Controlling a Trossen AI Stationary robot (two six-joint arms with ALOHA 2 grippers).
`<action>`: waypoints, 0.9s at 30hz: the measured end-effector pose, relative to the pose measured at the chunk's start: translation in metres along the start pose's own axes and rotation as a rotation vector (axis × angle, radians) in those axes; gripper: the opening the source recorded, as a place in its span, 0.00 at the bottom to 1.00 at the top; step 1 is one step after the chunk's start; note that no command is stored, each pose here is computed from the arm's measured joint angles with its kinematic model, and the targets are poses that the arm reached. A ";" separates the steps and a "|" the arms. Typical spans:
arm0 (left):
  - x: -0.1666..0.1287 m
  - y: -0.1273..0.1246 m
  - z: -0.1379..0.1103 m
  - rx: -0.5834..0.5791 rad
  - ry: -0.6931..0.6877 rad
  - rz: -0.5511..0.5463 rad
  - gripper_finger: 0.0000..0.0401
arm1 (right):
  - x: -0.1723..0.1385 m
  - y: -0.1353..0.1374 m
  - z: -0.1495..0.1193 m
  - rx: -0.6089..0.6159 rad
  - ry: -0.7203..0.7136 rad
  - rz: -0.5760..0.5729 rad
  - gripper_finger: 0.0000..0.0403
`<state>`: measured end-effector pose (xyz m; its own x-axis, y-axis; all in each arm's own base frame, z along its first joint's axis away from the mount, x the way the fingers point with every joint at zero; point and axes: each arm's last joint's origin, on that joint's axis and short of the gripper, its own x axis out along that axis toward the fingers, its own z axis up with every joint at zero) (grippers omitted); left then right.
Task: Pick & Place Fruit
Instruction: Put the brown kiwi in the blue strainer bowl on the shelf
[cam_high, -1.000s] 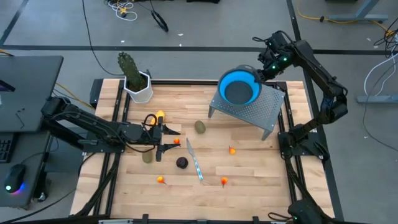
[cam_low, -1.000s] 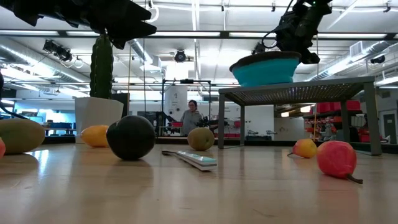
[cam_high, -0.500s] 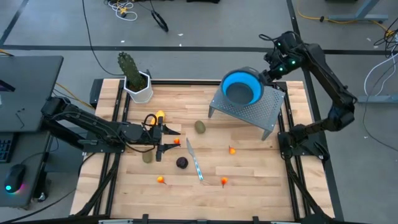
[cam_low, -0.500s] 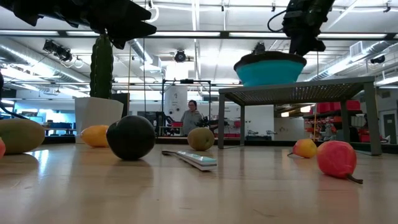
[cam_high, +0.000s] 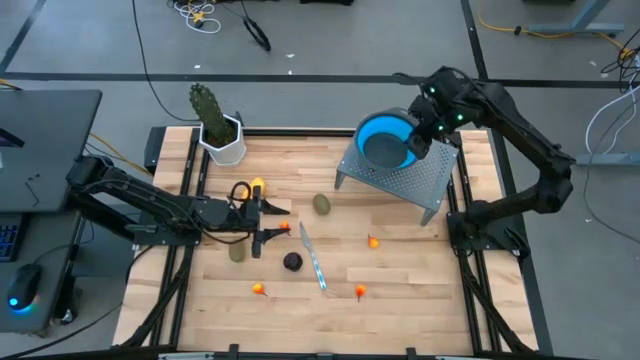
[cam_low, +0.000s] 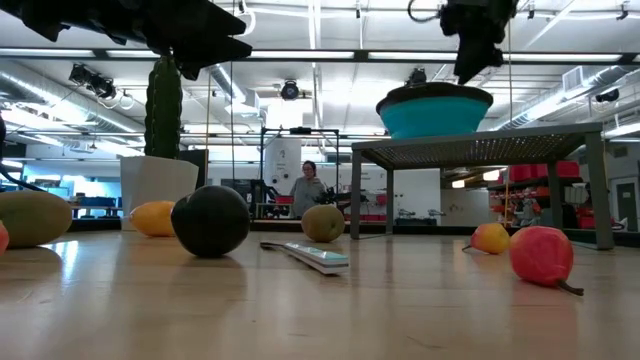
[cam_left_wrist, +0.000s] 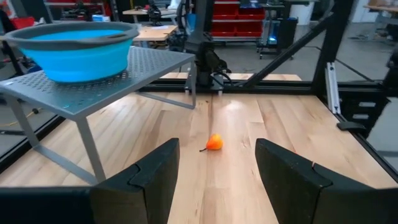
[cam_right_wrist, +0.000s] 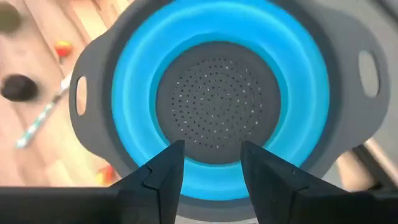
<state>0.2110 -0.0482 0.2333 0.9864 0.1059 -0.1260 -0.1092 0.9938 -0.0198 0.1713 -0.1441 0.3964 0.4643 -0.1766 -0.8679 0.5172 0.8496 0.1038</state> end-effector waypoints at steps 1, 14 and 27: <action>0.000 0.000 0.000 -0.004 -0.002 0.008 0.55 | -0.003 0.006 -0.001 -0.025 -0.020 -0.009 0.42; 0.000 0.002 0.008 -0.072 -0.081 0.087 0.55 | -0.026 0.094 -0.019 -0.168 -0.200 -0.029 0.42; 0.004 0.006 0.022 -0.146 -0.058 0.138 0.55 | -0.004 0.156 -0.061 -0.189 -0.318 -0.051 0.42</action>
<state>0.2170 -0.0413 0.2545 0.9658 0.2467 -0.0800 -0.2564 0.9548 -0.1507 0.2059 0.0194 0.3868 0.6565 -0.3416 -0.6726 0.4174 0.9072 -0.0533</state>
